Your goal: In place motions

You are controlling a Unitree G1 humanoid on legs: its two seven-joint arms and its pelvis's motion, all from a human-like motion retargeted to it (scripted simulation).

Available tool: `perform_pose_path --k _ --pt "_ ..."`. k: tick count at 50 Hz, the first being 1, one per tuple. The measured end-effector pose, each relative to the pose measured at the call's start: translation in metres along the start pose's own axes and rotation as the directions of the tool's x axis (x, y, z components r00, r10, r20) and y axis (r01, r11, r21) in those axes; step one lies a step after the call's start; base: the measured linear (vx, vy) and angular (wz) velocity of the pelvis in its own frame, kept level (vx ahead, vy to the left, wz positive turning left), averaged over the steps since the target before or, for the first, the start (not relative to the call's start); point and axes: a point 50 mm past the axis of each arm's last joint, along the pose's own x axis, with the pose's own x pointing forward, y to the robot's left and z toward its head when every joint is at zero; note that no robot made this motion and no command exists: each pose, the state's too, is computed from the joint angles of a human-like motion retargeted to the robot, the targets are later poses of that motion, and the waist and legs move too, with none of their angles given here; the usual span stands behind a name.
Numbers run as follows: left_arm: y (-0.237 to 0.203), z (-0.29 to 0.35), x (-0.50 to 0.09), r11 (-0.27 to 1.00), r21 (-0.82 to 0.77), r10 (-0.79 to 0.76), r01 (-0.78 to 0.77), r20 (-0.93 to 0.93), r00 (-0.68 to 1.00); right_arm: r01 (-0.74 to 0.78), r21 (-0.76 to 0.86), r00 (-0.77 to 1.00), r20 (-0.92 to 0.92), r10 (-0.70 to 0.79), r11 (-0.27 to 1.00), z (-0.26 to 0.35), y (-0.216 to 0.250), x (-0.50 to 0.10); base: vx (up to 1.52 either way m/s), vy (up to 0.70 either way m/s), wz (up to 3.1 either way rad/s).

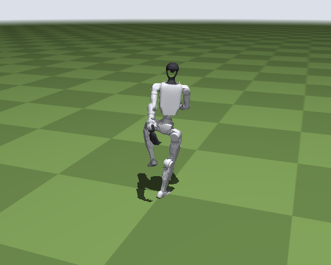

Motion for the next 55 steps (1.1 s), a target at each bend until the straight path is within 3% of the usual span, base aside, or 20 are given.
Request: perform_pose_path --k 3,8,14,17,20,23,28,33,38,42,45,51,55 --pt "-0.013 0.03 0.001 0.995 0.085 -0.057 0.049 0.095 0.994 0.019 0.105 0.991 -0.131 -0.005 0.994 -0.039 0.027 -0.039 0.17 0.19 1.22" --pt "-0.017 0.061 -0.003 0.972 0.235 -0.013 -0.028 0.172 0.985 0.095 0.288 0.928 -0.372 0.02 0.953 -0.088 0.064 -0.107 0.22 0.16 0.39" --pt "-0.038 0.105 -0.009 0.925 0.367 0.014 -0.1 0.23 0.973 -0.071 0.161 0.766 -0.624 0.157 0.984 -0.145 0.063 -0.187 0.21 0.22 0.21" --pt "-0.072 0.151 -0.022 0.854 0.516 -0.085 -0.07 0.27 0.959 -0.175 0.108 0.564 -0.804 0.189 0.979 -0.177 0.049 -0.232 -0.01 0.22 1.1" --pt "-0.126 0.218 -0.058 0.716 0.684 -0.214 -0.139 0.404 0.889 -0.137 0.133 0.336 -0.926 0.172 0.982 -0.197 0.037 -0.27 -0.22 0.22 0.38" --pt "-0.202 0.274 -0.12 0.612 0.756 -0.428 -0.233 0.564 0.707 -0.005 0.178 0.151 -0.973 0.176 0.984 -0.205 0.028 -0.313 -0.03 0.29 0.2" --pt "-0.292 0.307 -0.258 0.57 0.733 -0.732 -0.37 0.658 0.176 0.133 0.188 -0.15 -0.967 0.207 0.973 -0.198 0.026 -0.388 -0.07 0.34 0.98" --pt "-0.33 0.286 -0.348 0.572 0.675 -0.811 -0.466 0.553 -0.193 0.148 0.22 -0.44 -0.858 0.263 0.964 -0.173 0.022 -0.466 0.0 0.04 0.51" --pt "-0.34 0.265 -0.367 0.554 0.695 -0.832 -0.458 0.461 -0.309 0.148 0.205 -0.596 -0.762 0.253 0.968 -0.15 0.026 -0.511 0.09 -0.09 -0.08" --pt "-0.318 0.271 -0.35 0.584 0.647 -0.809 -0.49 0.516 -0.283 0.184 0.238 -0.531 -0.793 0.3 0.954 -0.157 0.038 -0.493 0.08 -0.11 -0.37" --pt "-0.288 0.283 -0.311 0.613 0.622 -0.764 -0.487 0.623 -0.165 0.163 0.293 -0.423 -0.842 0.335 0.942 -0.17 0.044 -0.46 0.1 -0.12 -0.57" --pt "-0.23 0.269 -0.18 0.569 0.755 -0.676 -0.325 0.655 0.338 0.029 0.334 -0.132 -0.933 0.335 0.942 -0.195 0.051 -0.374 0.09 -0.11 -0.37" --pt "-0.165 0.245 -0.112 0.585 0.777 -0.504 -0.234 0.574 0.646 -0.085 0.342 0.084 -0.933 0.349 0.936 -0.198 0.059 -0.31 0.13 -0.13 -1.17"
